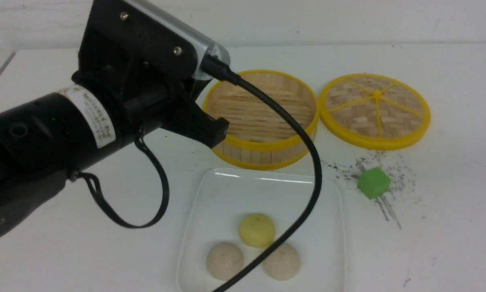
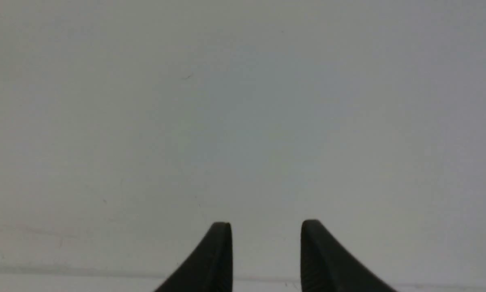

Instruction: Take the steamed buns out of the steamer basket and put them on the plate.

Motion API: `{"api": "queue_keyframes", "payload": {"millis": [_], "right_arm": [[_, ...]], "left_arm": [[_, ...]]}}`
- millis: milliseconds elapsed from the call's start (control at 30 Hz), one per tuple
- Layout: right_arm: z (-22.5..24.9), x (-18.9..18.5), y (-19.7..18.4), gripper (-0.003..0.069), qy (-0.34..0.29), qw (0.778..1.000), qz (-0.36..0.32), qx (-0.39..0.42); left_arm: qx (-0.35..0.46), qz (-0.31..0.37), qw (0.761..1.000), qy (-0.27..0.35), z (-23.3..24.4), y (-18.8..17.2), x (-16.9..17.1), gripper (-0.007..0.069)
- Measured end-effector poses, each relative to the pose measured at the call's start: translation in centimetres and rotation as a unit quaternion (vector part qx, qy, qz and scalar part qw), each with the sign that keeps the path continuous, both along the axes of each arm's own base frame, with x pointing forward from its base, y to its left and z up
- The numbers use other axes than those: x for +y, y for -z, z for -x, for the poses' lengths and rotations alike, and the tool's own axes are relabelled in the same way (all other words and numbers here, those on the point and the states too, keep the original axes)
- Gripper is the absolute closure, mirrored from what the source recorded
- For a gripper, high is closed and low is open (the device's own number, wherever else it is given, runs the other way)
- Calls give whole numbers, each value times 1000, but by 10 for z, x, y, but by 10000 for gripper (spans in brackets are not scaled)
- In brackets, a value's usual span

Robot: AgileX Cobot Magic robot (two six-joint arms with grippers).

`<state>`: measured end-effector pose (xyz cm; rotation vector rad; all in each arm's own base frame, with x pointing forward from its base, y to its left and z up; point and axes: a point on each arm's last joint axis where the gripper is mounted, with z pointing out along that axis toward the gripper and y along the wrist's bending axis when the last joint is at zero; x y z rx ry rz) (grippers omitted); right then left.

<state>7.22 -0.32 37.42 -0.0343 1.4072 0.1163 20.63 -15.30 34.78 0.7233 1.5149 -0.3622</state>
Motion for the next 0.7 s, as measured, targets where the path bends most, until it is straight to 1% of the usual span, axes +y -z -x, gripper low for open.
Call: {"api": "queue_keyframes", "payload": {"millis": [133, 267, 533, 700], "right_arm": [[11, -8, 13, 406, -1, 998, 11, 61], [25, -14, 27, 406, -18, 992, 30, 118], [58, -32, 44, 406, -40, 988, 36, 147], [70, -35, 60, 406, -62, 980, 53, 180]], "left_arm": [[-2, -3, 1000, 0, 0, 0, 0, 623], [-2, -3, 1000, 0, 0, 0, 0, 623], [-2, -3, 1000, 0, 0, 0, 0, 623], [-2, -3, 1000, -1, 0, 0, 0, 623]]}}
